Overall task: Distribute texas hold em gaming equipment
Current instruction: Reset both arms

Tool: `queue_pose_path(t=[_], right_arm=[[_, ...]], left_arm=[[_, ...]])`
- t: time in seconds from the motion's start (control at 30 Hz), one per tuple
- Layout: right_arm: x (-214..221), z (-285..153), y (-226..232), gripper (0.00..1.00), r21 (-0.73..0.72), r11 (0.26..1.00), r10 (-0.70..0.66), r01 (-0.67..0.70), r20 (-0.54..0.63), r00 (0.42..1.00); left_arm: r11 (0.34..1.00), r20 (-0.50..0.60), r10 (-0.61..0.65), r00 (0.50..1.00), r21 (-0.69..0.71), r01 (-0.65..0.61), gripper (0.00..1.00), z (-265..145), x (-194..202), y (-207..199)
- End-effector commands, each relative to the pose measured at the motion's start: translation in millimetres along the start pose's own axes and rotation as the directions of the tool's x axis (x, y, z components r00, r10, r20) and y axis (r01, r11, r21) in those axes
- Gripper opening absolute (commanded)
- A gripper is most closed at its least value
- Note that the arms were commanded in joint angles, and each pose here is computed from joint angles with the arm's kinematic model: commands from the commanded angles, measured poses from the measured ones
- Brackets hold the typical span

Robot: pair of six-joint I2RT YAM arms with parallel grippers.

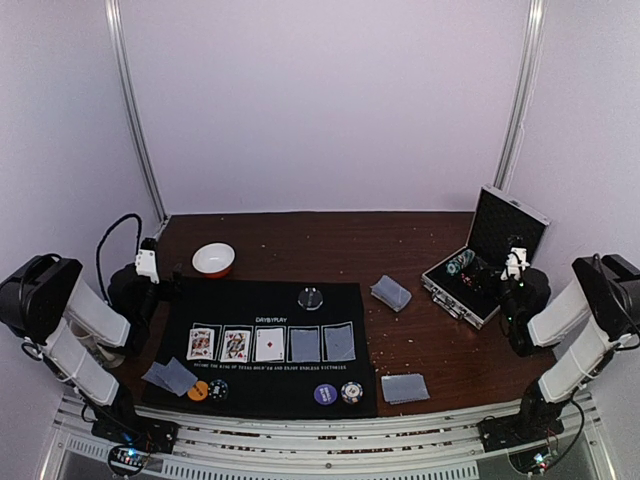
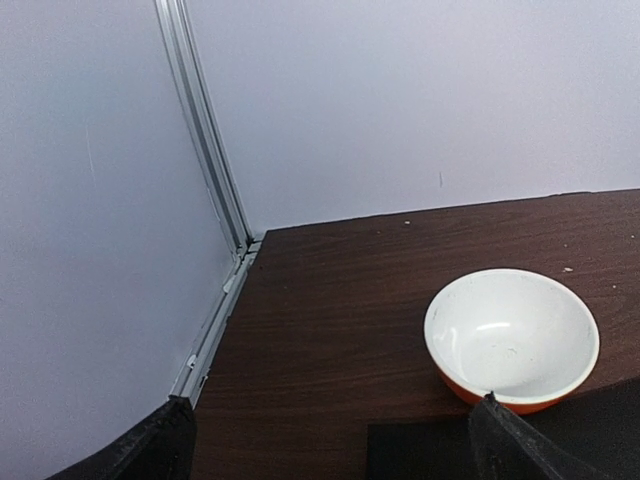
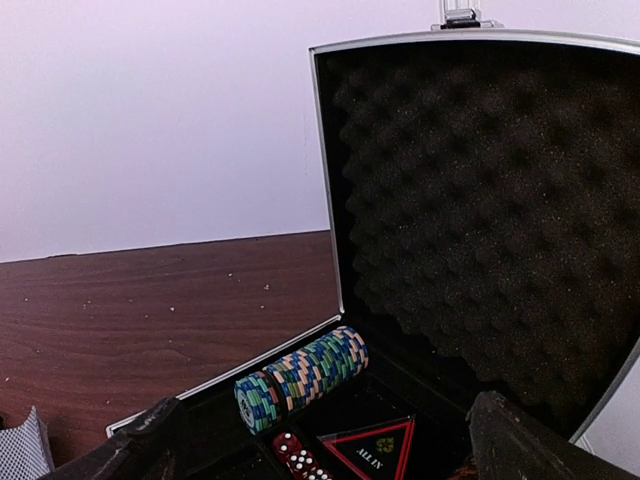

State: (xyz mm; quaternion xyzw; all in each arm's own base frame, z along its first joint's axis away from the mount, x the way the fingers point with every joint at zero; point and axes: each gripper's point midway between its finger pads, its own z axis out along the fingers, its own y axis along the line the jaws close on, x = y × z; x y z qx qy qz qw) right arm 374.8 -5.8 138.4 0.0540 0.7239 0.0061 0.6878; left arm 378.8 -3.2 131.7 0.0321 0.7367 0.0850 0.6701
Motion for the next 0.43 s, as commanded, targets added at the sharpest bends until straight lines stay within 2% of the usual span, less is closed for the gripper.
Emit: queue_pose_path(t=[0.0, 0.4], right_arm=[[5.3, 1.4, -0.5, 1.0, -0.005, 1.0, -0.01, 0.01, -0.027, 1.0], [5.3, 1.3, -0.6, 1.0, -0.005, 1.0, -0.012, 0.012, -0.027, 1.0]], left_arm=[[1.0, 0.091, -0.001, 0.996, 0.001, 0.001, 0.98, 0.6, -23.3, 3.4], [1.0, 0.098, 0.001, 0.995, 0.001, -0.001, 0.98, -0.1, -24.2, 3.6]])
